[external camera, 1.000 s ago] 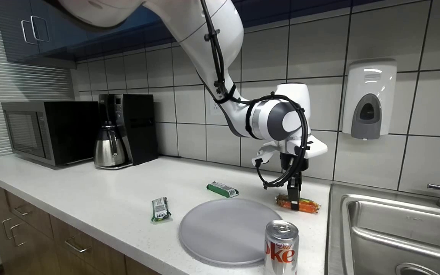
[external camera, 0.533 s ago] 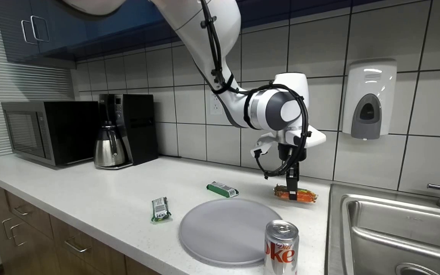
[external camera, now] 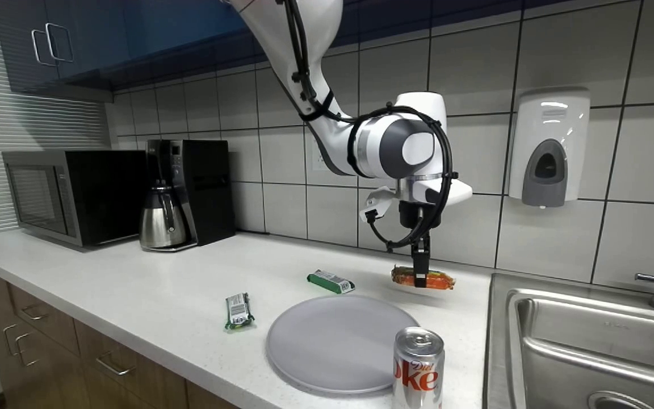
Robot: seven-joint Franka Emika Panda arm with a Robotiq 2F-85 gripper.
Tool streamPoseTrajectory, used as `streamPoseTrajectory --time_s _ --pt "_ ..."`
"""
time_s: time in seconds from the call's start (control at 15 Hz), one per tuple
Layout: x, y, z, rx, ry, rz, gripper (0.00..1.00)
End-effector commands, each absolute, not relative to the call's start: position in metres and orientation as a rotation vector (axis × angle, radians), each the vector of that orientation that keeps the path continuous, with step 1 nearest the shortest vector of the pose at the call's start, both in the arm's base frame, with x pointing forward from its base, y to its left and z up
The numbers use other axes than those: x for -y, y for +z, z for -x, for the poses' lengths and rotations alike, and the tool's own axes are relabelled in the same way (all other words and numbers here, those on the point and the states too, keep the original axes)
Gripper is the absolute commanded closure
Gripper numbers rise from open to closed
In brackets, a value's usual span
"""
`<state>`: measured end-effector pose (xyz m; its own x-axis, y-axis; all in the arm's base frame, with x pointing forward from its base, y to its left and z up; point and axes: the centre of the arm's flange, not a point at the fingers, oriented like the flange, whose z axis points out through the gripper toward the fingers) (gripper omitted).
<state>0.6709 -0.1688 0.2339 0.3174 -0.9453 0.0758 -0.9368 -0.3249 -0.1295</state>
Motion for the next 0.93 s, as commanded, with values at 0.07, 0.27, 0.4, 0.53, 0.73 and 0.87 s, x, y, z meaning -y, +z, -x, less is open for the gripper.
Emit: streamPoseTrajectory --time_s 0.07,0.27,0.4,0.53,0.73,0.87 --pt "0.149 0.247 -0.633 -1.665 -0.159 2.594 0.82" --pt "0.141 0.245 -0.619 -1.610 -0.128 2.643 0.82" --pt "0.135 0.243 -0.609 -1.567 -0.110 2.679 0.82" --pt "0.130 0.240 -0.601 -1.538 -0.104 2.712 0.82" --pt "0.125 0.236 -0.592 -1.496 -0.090 2.759 0.82" --pt "0.121 0.231 -0.586 -1.468 -0.075 2.787 0.82"
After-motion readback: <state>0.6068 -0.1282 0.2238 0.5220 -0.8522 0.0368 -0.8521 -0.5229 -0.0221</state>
